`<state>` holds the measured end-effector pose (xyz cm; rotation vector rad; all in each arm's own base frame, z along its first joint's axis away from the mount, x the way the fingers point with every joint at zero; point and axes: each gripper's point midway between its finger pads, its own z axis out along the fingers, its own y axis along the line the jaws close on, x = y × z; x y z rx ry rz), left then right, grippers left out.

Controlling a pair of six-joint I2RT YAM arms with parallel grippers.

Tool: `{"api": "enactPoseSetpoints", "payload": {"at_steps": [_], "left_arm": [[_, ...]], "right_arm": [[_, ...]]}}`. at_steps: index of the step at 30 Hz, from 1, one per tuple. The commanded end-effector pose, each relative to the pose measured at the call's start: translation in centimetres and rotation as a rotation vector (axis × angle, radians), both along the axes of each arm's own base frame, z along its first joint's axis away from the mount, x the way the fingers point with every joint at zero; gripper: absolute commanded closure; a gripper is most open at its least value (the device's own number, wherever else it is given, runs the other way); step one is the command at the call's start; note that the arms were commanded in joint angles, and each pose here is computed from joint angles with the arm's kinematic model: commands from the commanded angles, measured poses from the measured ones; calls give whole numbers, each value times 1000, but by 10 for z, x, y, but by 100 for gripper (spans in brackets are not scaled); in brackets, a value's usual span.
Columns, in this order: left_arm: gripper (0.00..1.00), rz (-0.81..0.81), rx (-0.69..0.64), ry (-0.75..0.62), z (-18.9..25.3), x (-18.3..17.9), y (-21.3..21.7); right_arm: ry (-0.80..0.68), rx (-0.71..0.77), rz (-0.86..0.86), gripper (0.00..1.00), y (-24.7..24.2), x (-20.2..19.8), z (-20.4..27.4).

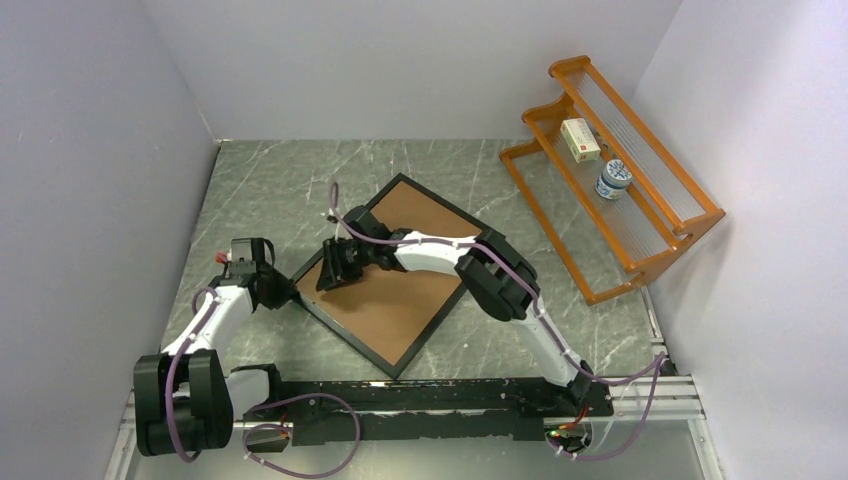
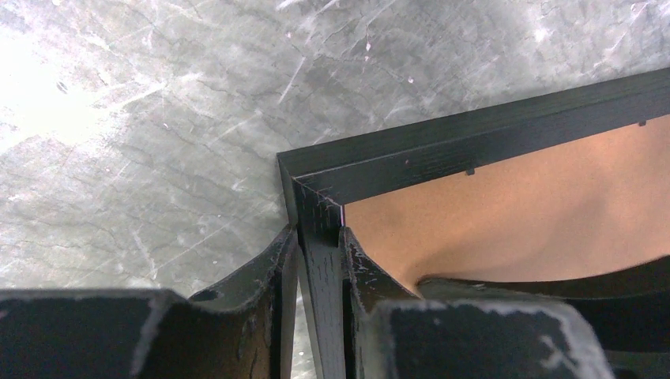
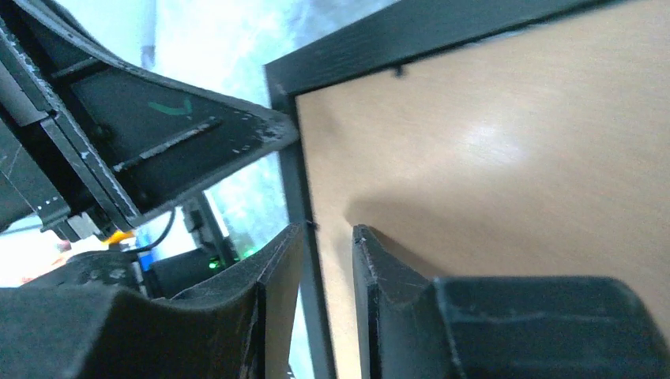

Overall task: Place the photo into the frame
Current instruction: Install the photo frame at the center of the board.

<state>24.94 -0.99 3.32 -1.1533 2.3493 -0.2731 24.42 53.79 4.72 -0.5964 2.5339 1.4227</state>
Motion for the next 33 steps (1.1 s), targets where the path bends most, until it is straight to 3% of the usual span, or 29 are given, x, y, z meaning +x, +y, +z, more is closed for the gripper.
{"api": "enactPoseSetpoints", "payload": {"at_steps": [1,5,8,13,19,26,33], "left_arm": [[88,-6,20,24,0,-1,4],[83,-22,0,3,8,2,0],[74,-29,-8,-7,11,2,-2],[51,-47,-20,-37,16,-1,-6],[27,-62,-37,-54,16,-5,-11],[21,-89,-83,-51,11,-7,-20],[23,-191,-152,-89,13,2,-37]], "right_arm": [[-183,-190,-198,64,-61,61,-9],[-300,-149,-302,58,-89,98,45],[-345,-249,-427,51,-134,134,49],[-397,-443,-613,32,-223,189,37],[-466,-623,-743,10,-299,227,30],[-423,-653,-766,6,-339,253,11],[-233,-514,-691,7,-335,222,-11]]}}
